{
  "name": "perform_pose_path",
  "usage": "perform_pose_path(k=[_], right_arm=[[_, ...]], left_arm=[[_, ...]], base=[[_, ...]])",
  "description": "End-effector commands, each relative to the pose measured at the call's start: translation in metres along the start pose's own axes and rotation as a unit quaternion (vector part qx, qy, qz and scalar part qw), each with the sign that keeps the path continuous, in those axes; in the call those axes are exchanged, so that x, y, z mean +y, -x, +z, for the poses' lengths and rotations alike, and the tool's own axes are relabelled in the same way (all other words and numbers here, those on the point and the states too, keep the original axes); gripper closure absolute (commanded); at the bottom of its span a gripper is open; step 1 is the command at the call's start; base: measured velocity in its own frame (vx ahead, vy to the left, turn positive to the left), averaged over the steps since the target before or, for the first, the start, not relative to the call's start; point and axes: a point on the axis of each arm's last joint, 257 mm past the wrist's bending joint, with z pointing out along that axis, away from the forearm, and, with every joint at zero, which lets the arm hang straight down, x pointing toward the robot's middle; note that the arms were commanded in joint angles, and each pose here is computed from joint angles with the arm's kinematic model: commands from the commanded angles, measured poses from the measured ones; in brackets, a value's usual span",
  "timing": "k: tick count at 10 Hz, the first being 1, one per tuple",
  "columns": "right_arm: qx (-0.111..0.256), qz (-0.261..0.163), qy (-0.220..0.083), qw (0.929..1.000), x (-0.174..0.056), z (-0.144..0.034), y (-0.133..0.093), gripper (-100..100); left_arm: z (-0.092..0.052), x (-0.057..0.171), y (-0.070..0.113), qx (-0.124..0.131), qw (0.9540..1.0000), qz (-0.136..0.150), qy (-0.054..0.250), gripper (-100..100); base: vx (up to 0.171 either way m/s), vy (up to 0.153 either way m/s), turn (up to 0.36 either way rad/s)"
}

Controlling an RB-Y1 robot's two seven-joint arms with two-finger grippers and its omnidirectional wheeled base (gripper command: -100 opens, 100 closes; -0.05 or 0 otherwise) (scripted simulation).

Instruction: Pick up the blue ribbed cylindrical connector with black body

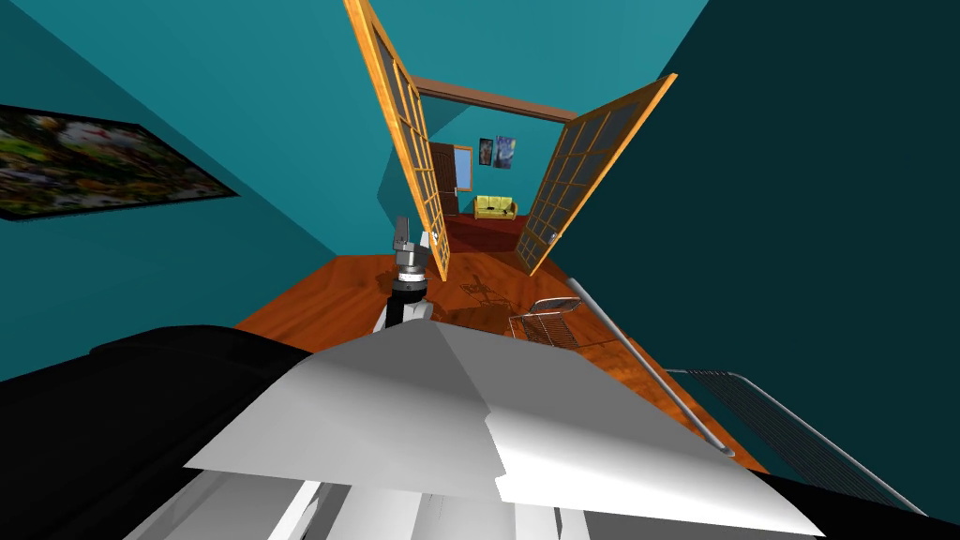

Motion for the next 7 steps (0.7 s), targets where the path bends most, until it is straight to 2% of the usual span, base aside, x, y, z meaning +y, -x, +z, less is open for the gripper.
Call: perform_pose_path(k=[1, 2, 3, 6, 7], right_arm=[[0.004, -0.002, 0.001, 1.0, -0.004, -0.002, -0.002, 100], [0.006, -0.009, 0.001, 0.9999, -0.003, -0.002, -0.003, 100], [0.004, 0.0, -0.002, 1.0, -0.014, -0.005, 0.003, 100], [0.009, -0.01, 0.0, 0.9999, -0.012, -0.005, 0.0, 100], [0.01, -0.01, 0.0, 0.9999, -0.013, -0.005, 0.0, 0]], left_arm=[[0.0, 0.0, 0.0, 0.0, 1.0, 0.0, 0.0, 0], [0.0, 0.0, 0.0, 0.0, 1.0, 0.0, 0.0, 0], [0.0, 0.0, 0.0, 0.0, 1.0, 0.0, 0.0, 0], [0.0, 0.0, 0.0, 0.0, 1.0, 0.0, 0.0, 0], [0.0, 0.0, 0.0, 0.0, 1.0, 0.0, 0.0, 0]], base=[[-0.004, 0.027, -0.036], [-0.001, 0.013, 0.003], [-0.008, 0.02, -0.08], [-0.003, 0.012, -0.016], [0.0, 0.0, 0.0]])
